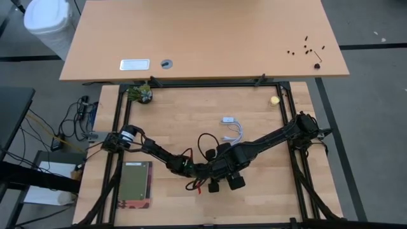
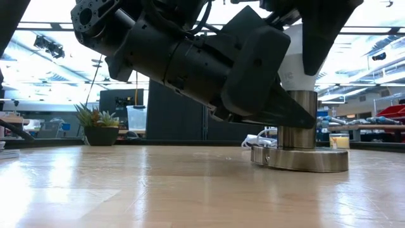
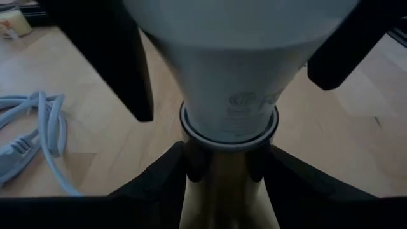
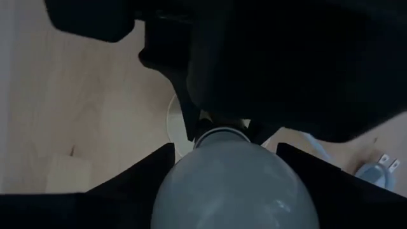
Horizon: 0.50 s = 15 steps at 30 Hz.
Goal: Screw lightbulb
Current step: Insert the lightbulb into the lamp
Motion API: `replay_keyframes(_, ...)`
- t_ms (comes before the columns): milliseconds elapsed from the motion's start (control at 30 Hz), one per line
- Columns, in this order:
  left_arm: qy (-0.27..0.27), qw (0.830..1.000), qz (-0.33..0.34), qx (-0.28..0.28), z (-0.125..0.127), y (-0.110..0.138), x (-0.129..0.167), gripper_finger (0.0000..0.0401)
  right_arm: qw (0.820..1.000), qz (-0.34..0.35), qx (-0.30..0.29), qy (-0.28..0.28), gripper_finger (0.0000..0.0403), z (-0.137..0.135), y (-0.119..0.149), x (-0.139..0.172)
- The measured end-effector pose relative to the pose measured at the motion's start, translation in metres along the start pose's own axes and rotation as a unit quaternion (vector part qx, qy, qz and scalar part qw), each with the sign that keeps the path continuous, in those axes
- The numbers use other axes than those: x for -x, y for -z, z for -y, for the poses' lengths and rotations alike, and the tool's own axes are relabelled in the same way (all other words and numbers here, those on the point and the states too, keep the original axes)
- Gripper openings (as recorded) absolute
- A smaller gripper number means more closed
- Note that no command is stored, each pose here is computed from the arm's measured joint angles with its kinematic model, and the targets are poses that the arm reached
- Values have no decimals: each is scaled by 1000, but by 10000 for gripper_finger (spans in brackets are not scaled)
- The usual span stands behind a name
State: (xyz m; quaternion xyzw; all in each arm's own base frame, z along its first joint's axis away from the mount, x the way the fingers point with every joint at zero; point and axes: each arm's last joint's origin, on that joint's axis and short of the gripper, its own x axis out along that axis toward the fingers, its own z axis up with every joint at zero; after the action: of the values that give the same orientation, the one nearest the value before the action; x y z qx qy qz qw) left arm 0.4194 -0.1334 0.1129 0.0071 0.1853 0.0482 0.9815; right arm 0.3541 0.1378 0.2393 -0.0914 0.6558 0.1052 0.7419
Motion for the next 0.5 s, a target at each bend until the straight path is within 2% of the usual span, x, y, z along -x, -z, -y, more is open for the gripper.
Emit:
replay_keyframes(100, 0, 1000, -1, 12, 0, 0, 0, 189, 1000, -1, -22, 0, 259, 0, 0, 0)
replay_keyframes(200, 0, 1000, -1, 28, 0, 0, 0, 189, 999, -1, -54, 0, 268, 0, 0, 0)
replay_keyframes(367, -1, 999, 1, 54, 0, 0, 0, 189, 987, -2, -158, 1, 290, 2, 0, 0)
replay_keyframes(500, -3, 997, 7, 71, 0, -1, 0, 189, 971, -2, -237, 3, 281, 8, 0, 0)
